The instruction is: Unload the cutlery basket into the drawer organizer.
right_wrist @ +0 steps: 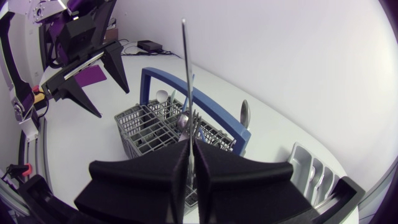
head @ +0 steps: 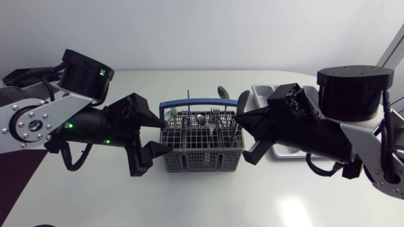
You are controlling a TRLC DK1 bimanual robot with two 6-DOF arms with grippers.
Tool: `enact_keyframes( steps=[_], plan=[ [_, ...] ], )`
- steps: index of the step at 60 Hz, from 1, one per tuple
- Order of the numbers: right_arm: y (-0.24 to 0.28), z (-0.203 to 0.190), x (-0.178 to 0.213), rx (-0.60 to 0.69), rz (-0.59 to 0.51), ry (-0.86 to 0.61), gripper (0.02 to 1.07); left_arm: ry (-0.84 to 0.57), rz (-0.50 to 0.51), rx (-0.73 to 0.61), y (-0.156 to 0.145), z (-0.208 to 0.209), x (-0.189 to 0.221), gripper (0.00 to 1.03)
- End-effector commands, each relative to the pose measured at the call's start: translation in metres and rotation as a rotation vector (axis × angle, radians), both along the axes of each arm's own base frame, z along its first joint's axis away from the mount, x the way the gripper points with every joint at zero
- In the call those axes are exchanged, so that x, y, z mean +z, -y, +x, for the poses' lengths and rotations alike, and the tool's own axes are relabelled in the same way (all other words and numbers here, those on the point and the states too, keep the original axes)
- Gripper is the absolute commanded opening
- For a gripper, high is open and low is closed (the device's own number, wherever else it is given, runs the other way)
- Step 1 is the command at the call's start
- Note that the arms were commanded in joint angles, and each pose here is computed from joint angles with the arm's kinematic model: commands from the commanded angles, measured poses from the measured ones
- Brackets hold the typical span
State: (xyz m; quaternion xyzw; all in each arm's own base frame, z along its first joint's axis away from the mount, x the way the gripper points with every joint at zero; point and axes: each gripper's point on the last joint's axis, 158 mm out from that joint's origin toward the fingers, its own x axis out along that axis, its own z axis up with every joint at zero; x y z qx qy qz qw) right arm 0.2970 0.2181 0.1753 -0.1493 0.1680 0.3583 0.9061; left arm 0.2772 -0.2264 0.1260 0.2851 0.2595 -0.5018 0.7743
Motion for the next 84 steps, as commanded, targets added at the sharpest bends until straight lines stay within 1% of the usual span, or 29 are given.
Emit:
enact_keyframes(
  steps=[1, 10, 19, 37, 53, 68, 84],
  plan=[
    [-0.004, -0.001, 0.026, 0.005, 0.046, 0.031, 0.12, -0.049, 0.000, -0.016, 0.006, -0.012, -0.012, 0.98],
    [-0.003, -0.003, 0.046, 0.005, 0.059, 0.052, 0.12, -0.064, -0.001, -0.041, 0.015, -0.021, -0.010, 0.98],
    [0.000, -0.008, 0.065, 0.006, 0.067, 0.069, 0.12, -0.086, 0.012, -0.051, 0.017, -0.025, -0.009, 0.98],
    [0.007, -0.016, 0.087, 0.001, 0.072, 0.083, 0.12, -0.105, 0.034, -0.068, 0.022, -0.030, -0.016, 0.98],
    [0.025, -0.017, 0.082, -0.030, 0.050, 0.066, 0.11, -0.114, 0.043, -0.076, 0.025, -0.032, -0.021, 0.98],
    [0.059, -0.009, 0.079, -0.089, 0.062, 0.048, 0.11, -0.114, 0.048, -0.081, 0.026, -0.033, -0.022, 0.98],
    [0.110, 0.011, 0.074, -0.215, 0.067, 0.032, 0.11, -0.119, 0.052, -0.084, 0.026, -0.034, -0.024, 0.98]
  ],
)
